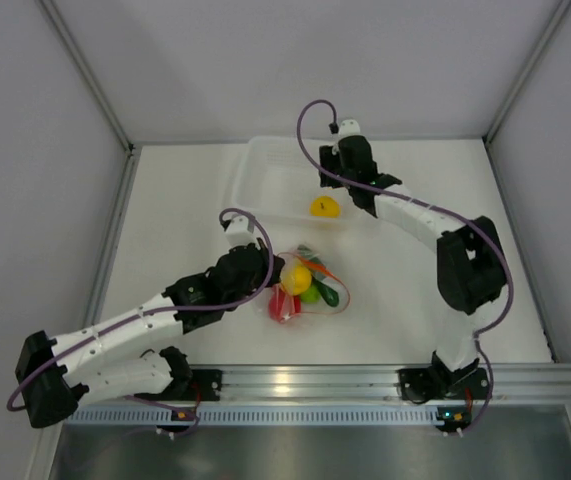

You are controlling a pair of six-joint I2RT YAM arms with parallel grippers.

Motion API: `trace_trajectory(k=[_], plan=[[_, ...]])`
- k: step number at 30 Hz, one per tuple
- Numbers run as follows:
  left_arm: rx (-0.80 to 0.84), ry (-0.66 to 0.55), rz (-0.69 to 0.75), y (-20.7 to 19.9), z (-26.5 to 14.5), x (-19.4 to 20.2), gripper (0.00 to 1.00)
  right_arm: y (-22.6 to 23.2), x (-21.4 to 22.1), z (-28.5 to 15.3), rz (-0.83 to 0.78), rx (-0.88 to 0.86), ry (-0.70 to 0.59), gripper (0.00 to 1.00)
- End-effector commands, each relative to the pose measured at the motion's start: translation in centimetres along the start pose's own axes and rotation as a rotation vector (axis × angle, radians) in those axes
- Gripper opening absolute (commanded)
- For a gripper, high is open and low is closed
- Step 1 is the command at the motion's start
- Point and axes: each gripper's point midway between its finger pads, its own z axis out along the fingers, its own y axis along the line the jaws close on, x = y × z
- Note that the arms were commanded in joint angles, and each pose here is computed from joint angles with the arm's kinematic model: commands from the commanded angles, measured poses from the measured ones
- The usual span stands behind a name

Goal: Open the zip-top bag and remove the fake food

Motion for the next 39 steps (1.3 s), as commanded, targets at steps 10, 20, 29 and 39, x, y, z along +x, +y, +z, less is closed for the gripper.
trace_trajectory(k=[10,20,29,39], plan=[[0.142,-0.045,-0.019,-5.4,-1.3,-4.2,0.0,7.0,-0.1,-21.7,0.063,-0.4,-0.043,0.37],[0.162,-0.011,-0.061,-7.0,-0.6,-4.1,0.0,12.1,4.6,-30.9,0.166,-0.638,-0.053,0.28],[0.206,0.02,-0.134,-9.0,0.7,-3.4,0.0,13.0,8.3,-29.8,0.206,-0.626,-0.013,0.22],[0.24,0.032,-0.174,-10.7,1.0,-3.0,0.0,11.0,11.4,-23.5,0.154,-0.388,-0.002,0.24]])
